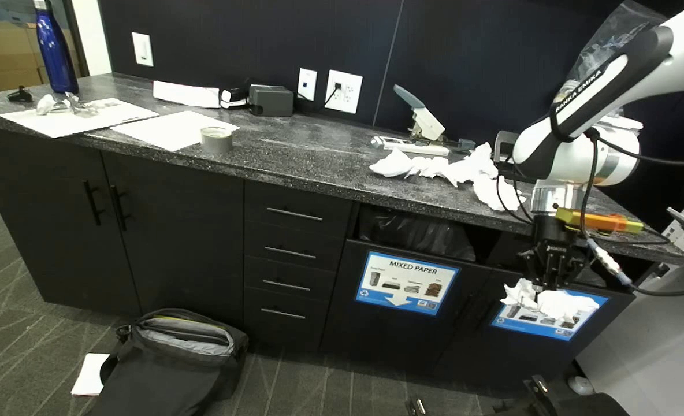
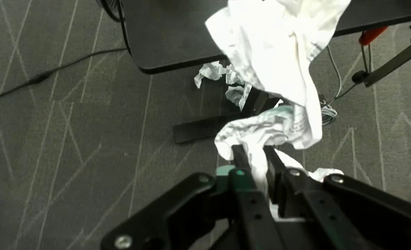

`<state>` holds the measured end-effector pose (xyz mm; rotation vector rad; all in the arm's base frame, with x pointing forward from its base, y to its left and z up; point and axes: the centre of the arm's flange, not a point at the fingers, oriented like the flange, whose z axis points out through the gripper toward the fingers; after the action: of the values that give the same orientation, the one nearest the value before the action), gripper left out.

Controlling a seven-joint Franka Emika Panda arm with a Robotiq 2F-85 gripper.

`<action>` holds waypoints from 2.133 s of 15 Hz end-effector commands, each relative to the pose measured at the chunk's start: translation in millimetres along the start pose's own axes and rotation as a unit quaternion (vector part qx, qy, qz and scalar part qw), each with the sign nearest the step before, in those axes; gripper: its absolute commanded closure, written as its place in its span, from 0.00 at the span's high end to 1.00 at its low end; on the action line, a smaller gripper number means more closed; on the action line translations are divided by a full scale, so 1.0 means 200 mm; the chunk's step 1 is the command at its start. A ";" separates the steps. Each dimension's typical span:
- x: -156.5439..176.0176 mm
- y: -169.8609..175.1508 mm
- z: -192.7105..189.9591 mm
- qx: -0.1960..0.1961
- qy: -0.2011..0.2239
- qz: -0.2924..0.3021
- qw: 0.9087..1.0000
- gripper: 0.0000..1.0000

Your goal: Throw the papers on the countertop in the bin on the left

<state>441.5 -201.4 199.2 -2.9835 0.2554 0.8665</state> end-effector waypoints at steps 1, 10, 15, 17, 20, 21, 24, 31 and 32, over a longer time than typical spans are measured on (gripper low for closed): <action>0.01 -0.09 0.08 -0.026 0.088 -0.038 0.995 0.16; 0.26 -0.34 0.02 -0.009 0.339 0.027 0.940 0.16; 0.30 -0.45 0.10 0.041 0.439 0.083 0.894 0.17; 0.32 -0.48 0.13 0.046 0.488 0.089 0.867 0.17; 0.41 -0.50 0.14 0.038 0.555 0.104 0.824 0.18; 0.42 -0.50 0.15 0.040 0.575 0.111 0.810 0.18; 0.47 -0.51 0.23 0.037 0.607 0.123 0.785 0.16; 0.66 -0.58 0.28 0.037 0.664 0.137 0.734 0.17; 0.70 -0.58 0.27 0.037 0.673 0.141 0.725 0.17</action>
<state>520.4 -103.8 87.0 -2.8843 0.6475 -1.2727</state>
